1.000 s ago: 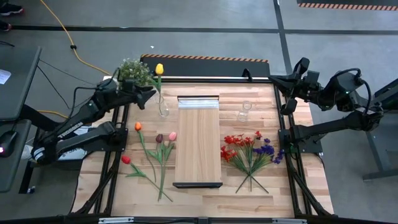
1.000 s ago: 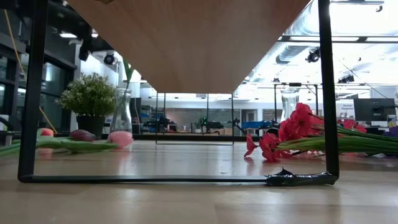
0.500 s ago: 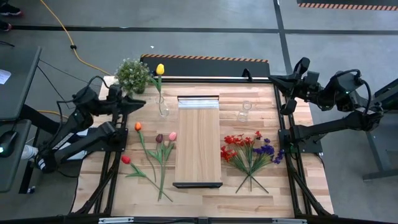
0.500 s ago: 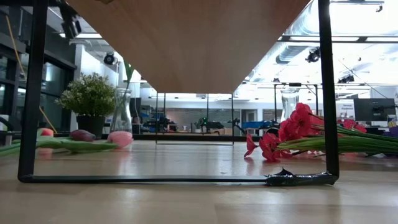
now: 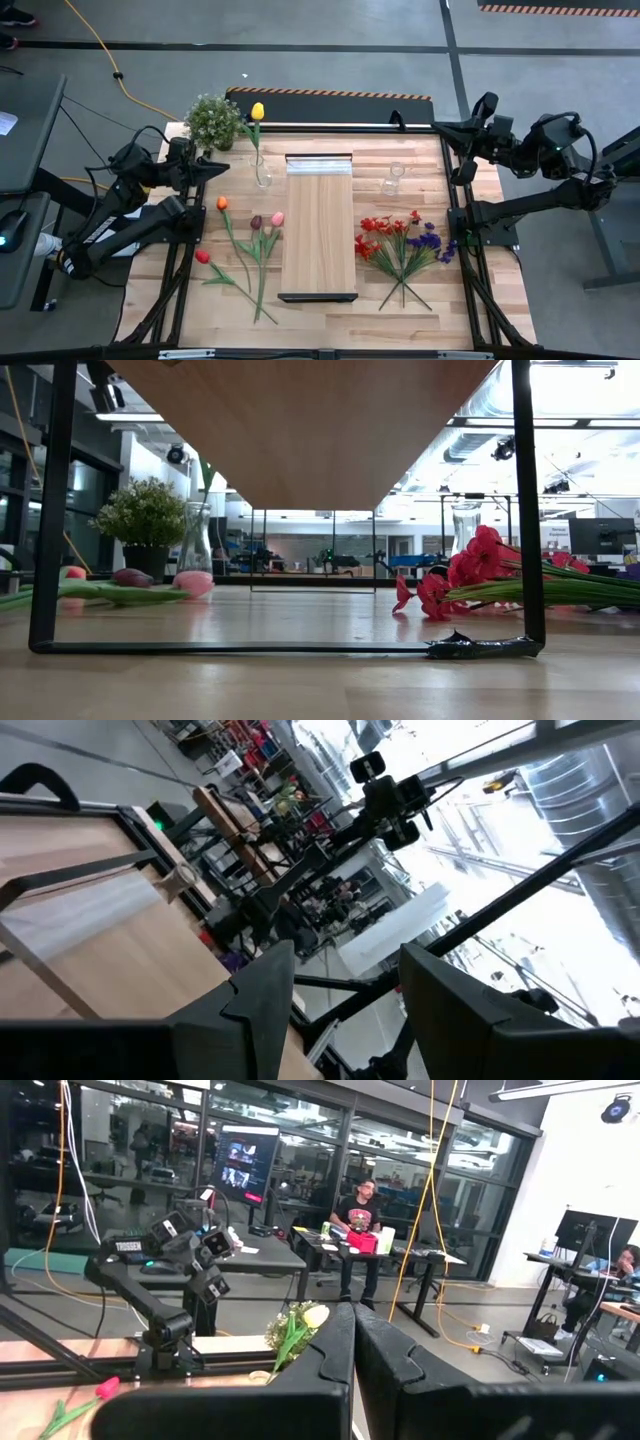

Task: Pick and place flowers into a vace then onto a shelf
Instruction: Put the orange tulip into the left transparent vase

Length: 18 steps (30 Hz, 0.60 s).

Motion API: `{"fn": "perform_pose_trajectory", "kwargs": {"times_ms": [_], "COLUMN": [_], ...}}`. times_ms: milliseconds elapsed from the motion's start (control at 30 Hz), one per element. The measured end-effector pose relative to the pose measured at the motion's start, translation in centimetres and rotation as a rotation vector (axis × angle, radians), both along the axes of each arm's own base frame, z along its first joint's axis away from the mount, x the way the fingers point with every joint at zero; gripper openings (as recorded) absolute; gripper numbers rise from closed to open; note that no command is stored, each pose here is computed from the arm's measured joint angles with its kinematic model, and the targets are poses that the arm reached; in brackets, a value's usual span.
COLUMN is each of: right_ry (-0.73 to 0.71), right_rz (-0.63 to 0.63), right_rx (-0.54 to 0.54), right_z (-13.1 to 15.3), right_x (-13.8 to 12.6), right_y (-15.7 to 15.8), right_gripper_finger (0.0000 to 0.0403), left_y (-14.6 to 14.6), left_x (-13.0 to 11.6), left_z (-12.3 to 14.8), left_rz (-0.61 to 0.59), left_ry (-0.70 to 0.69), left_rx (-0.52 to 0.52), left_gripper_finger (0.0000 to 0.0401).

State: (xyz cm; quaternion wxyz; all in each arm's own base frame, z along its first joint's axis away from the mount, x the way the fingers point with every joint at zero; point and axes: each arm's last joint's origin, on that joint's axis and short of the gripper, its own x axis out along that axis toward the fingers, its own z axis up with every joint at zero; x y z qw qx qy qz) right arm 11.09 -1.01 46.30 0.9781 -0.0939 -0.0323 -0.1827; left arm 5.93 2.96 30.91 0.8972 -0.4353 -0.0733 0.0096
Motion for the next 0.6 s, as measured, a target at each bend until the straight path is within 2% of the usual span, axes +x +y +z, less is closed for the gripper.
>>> {"fn": "perform_pose_trajectory", "kwargs": {"times_ms": [167, 400, 600], "right_ry": [0.000, -0.003, -0.016], "right_rz": [0.000, 0.000, 0.001], "right_rx": [0.000, 0.008, 0.010], "right_z": [0.0, 0.0, 0.1], "right_x": [0.0, 0.0, 0.0], "right_y": [0.0, 0.0, 0.0], "right_gripper_finger": [0.0000, 0.0000, 0.0000], "left_y": [-0.3, -1.1, 0.1], "left_x": [-0.4, -1.3, 0.1], "left_z": [1.1, 5.1, 7.6], "left_rz": [-0.002, 0.010, -0.008], "left_ry": [-0.035, -0.104, -0.073], "left_rx": [0.033, 0.117, 0.106], "left_gripper_finger": [0.0215, 0.0215, 0.0215]}}
